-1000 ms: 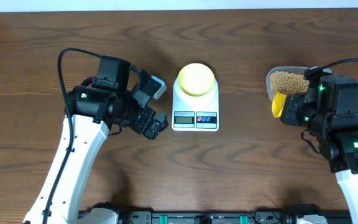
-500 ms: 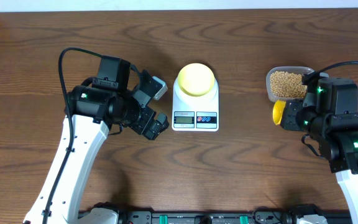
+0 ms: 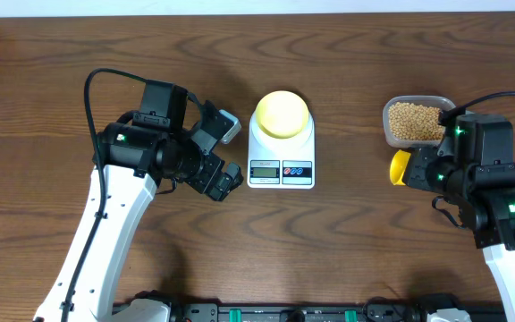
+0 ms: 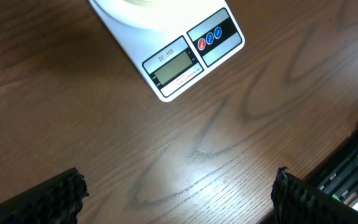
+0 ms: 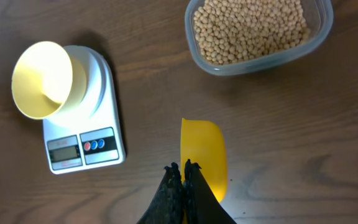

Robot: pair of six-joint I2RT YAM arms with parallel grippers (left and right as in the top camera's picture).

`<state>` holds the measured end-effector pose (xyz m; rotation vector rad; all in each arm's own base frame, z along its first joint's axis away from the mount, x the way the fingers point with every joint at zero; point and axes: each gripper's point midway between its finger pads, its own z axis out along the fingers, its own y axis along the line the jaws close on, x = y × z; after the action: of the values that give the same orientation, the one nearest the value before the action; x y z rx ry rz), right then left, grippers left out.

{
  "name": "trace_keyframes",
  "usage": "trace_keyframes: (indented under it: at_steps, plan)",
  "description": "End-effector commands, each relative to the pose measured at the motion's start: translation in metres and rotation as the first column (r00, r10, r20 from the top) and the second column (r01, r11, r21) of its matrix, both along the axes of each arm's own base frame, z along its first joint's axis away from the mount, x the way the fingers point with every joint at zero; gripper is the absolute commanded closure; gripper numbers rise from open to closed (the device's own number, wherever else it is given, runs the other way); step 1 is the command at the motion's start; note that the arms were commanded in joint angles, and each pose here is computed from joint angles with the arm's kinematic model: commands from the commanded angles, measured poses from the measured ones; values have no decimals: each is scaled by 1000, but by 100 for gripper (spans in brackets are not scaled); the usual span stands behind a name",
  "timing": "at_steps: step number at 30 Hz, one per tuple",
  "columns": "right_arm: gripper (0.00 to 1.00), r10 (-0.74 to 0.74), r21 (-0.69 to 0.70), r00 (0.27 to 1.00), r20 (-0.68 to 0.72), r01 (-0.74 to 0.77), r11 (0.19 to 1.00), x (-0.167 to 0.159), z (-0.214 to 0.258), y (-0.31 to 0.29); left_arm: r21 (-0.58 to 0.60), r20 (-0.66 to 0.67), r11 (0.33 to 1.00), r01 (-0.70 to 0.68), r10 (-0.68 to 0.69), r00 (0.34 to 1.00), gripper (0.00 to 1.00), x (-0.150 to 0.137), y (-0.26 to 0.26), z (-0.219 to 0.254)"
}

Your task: Scoop item into bowl and weigh 50g on scale

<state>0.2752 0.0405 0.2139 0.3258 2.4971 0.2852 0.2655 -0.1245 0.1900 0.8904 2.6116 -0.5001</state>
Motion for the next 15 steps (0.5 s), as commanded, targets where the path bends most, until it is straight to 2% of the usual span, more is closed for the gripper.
trace_keyframes:
  at_steps: [1, 8, 15]
  plan:
    - [99, -78, 45, 997, 2, 78, 996, 2, 6, -3, -4, -4, 1000, 11, -11, 1000, 2, -2, 0, -2]
    - [99, -120, 72, 993, -5, 120, 990, 3, 6, -4, -4, -4, 1000, 11, -11, 1000, 2, -2, 0, -2]
    - [99, -147, 43, 989, 33, 146, 988, 9, 10, -11, -4, -4, 1000, 11, -11, 1000, 2, -2, 0, -1]
